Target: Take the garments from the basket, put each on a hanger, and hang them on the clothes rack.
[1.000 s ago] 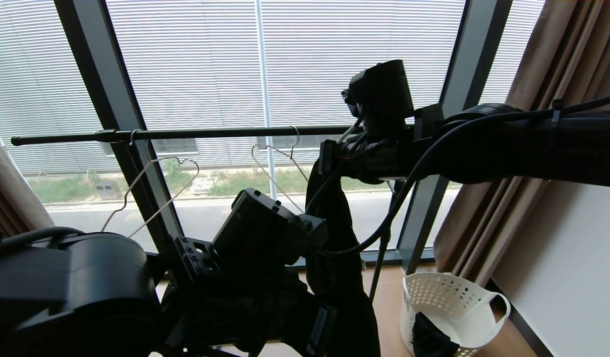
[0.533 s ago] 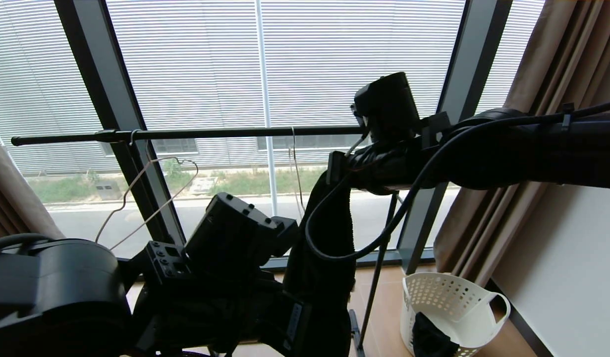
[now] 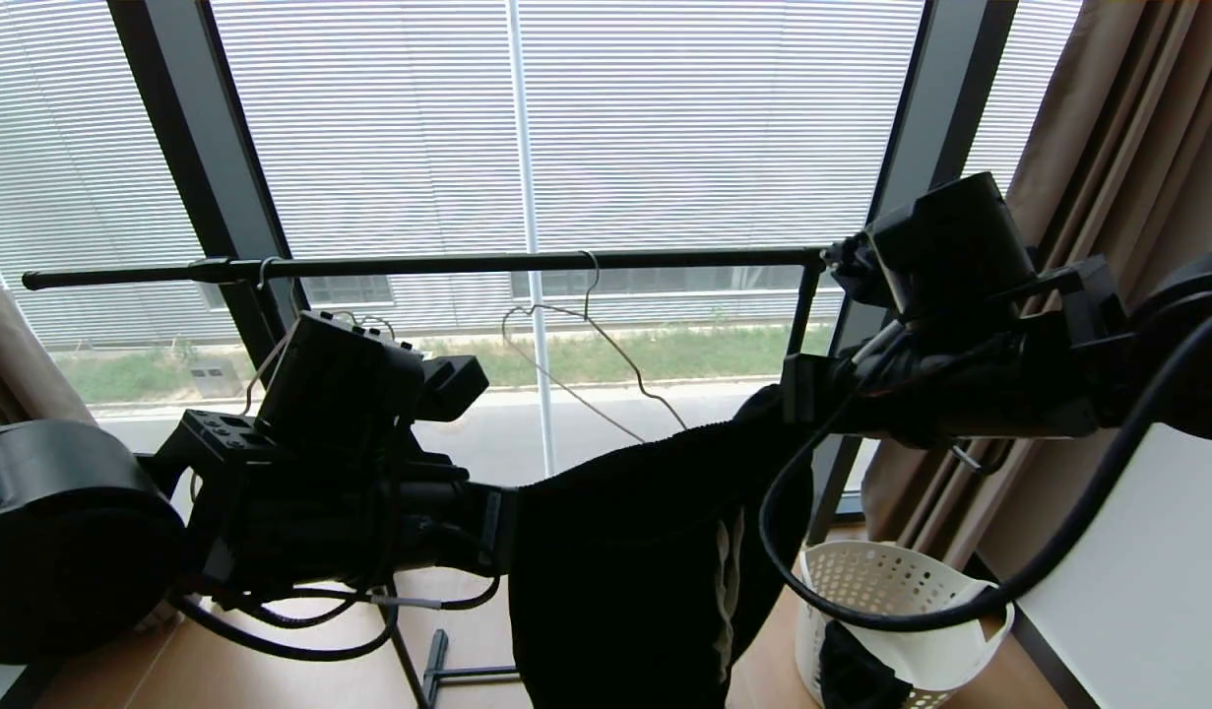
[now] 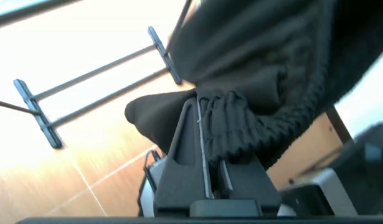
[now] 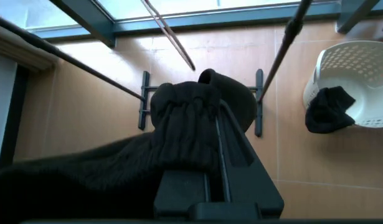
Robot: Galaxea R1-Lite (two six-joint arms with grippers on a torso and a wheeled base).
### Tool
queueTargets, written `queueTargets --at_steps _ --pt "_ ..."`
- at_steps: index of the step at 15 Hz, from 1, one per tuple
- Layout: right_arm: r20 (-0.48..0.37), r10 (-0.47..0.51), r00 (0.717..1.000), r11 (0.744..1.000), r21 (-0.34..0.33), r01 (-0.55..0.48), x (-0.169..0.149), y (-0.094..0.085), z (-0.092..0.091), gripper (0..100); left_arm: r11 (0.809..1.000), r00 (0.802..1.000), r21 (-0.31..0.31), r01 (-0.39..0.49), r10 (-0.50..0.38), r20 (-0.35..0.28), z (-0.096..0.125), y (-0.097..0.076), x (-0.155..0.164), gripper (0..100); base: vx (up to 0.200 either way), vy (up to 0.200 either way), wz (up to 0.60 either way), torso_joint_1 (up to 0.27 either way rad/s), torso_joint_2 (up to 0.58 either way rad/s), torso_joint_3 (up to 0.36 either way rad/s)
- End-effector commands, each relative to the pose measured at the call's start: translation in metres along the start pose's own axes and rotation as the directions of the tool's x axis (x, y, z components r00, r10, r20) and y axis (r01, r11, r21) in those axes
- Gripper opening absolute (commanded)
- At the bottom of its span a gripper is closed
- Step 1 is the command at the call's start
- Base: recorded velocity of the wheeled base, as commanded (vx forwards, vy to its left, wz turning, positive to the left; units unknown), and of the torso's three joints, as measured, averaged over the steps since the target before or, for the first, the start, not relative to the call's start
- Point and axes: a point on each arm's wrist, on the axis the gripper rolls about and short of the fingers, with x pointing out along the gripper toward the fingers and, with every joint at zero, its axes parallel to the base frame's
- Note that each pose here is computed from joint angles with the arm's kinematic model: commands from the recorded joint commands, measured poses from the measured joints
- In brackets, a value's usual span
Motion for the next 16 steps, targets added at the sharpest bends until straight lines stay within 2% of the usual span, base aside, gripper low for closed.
queueTargets --at_steps 1,4,7,8,10,12,14,16 --pt "-0.007 -0.026 1.000 0.999 -0.024 0.025 -0.027 -0.018 -0.020 0 1.000 1.000 -0.008 -0.020 0.020 0.008 0.017 0.006 0.023 0 0.000 0.000 0.00 0.000 0.00 0.000" --pt "-0.077 -0.079 0.994 0.995 -0.073 0.074 -0.020 -0.024 -0.046 0 1.000 0.999 -0.003 -0.010 0.010 0.044 0.041 0.001 0.041 0 0.000 0.000 0.00 0.000 0.00 0.000" --pt "-0.121 -0.105 0.987 0.991 -0.090 0.094 -0.013 -0.031 -0.060 0 1.000 0.997 0.006 0.004 -0.005 0.073 0.052 -0.004 0.045 0 0.000 0.000 0.00 0.000 0.00 0.000" --pt "-0.115 -0.101 0.988 0.992 -0.089 0.091 -0.012 -0.031 -0.062 100 1.000 0.997 0.008 0.008 -0.008 0.077 0.053 -0.006 0.045 0 0.000 0.000 0.00 0.000 0.00 0.000" --pt "-0.122 -0.107 0.987 0.987 -0.135 0.090 -0.006 -0.038 -0.076 100 1.000 0.998 0.011 0.009 -0.010 0.058 0.051 -0.010 0.044 0 0.000 0.000 0.00 0.000 0.00 0.000" --pt "-0.131 -0.104 0.986 0.972 -0.224 0.073 -0.001 -0.052 -0.103 100 1.000 0.997 0.007 0.014 -0.015 0.079 0.058 -0.011 0.042 0 0.000 0.000 0.00 0.000 0.00 0.000" --pt "-0.096 -0.079 0.992 0.954 -0.295 0.048 0.005 -0.056 -0.113 100 1.000 0.994 0.010 -0.002 0.001 0.105 0.064 -0.014 0.040 0 0.000 0.000 0.00 0.000 0.00 0.000" --pt "-0.085 -0.054 0.995 0.937 -0.348 0.021 0.011 -0.053 -0.117 100 1.000 0.993 0.010 -0.006 0.005 0.118 0.066 -0.015 0.037 0 0.000 0.000 0.00 0.000 0.00 0.000"
